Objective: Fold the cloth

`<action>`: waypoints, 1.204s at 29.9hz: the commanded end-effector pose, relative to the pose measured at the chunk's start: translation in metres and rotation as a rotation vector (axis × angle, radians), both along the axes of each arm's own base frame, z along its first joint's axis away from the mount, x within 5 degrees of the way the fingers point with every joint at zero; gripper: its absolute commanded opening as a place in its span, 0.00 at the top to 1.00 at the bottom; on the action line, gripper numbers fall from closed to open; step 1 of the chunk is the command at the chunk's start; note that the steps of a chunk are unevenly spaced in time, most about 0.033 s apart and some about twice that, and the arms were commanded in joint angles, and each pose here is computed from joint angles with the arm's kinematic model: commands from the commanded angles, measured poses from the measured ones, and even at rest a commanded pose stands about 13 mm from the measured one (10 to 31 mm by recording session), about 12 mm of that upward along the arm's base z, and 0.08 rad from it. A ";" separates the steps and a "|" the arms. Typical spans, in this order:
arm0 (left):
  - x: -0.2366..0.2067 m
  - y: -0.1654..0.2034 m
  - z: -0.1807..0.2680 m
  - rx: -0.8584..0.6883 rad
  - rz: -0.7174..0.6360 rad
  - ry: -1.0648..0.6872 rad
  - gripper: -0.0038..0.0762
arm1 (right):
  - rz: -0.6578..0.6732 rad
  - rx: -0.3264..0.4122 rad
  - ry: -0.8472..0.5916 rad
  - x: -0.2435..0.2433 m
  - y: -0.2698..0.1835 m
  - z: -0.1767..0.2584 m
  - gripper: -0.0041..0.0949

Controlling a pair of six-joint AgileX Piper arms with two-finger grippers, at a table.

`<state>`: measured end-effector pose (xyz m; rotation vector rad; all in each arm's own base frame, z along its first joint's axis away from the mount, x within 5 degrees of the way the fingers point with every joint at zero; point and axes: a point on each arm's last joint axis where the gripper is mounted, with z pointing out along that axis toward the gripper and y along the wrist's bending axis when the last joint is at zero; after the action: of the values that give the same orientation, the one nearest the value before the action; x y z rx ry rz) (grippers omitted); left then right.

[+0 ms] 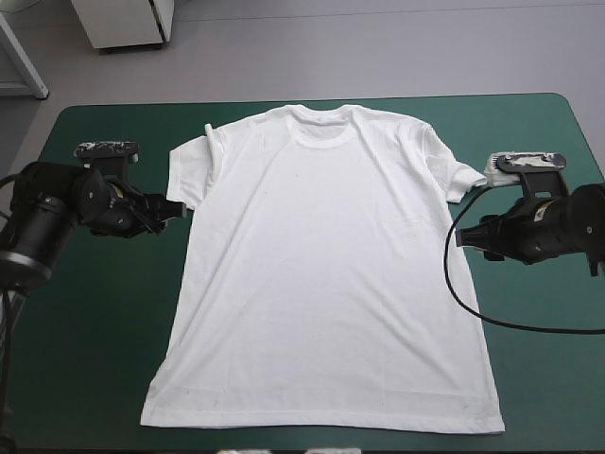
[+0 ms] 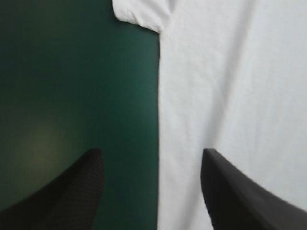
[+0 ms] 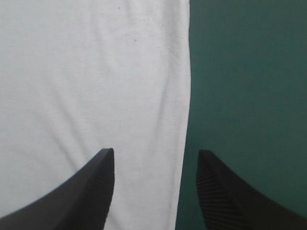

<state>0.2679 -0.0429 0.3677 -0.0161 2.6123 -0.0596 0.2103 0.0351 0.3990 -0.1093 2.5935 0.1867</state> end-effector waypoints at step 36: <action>0.147 -0.016 -0.125 -0.005 -0.077 0.292 0.46 | -0.120 0.058 0.020 0.074 -0.021 -0.013 0.47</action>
<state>0.4146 -0.0586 0.2177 0.1002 2.9754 -0.0803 0.2883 0.0175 0.3663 0.0766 2.6967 0.2322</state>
